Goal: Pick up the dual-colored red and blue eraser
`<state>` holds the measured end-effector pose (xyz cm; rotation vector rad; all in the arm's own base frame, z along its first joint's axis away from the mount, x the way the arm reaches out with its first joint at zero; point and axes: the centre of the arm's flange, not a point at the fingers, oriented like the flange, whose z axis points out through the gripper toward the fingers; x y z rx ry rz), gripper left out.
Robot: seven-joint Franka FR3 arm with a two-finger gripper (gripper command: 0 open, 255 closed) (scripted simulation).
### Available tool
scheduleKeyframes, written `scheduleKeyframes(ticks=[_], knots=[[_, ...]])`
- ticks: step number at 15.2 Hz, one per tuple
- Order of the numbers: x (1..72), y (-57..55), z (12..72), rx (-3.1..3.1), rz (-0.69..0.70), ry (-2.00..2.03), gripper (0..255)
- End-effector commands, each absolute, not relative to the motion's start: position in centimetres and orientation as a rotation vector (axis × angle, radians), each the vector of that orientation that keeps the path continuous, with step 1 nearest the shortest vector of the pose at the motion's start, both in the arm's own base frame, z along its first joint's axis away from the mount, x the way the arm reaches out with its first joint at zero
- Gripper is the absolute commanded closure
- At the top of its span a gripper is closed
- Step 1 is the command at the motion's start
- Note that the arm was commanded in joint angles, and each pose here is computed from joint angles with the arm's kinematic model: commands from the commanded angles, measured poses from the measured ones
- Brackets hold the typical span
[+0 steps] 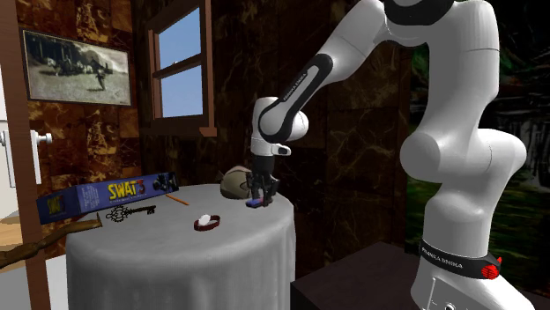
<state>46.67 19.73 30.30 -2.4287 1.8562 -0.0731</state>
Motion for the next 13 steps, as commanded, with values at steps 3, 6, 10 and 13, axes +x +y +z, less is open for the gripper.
scheduleKeyframes(ticks=[3,6,10,13], knots=[[46.7,19.8,32.4,-2.428,-0.072,1.856,255],[46.7,19.8,34.0,-2.428,-0.072,1.856,255],[46.7,19.8,36.1,-2.428,-0.072,1.856,255],[46.7,19.8,36.7,-2.428,-0.072,1.856,255]])
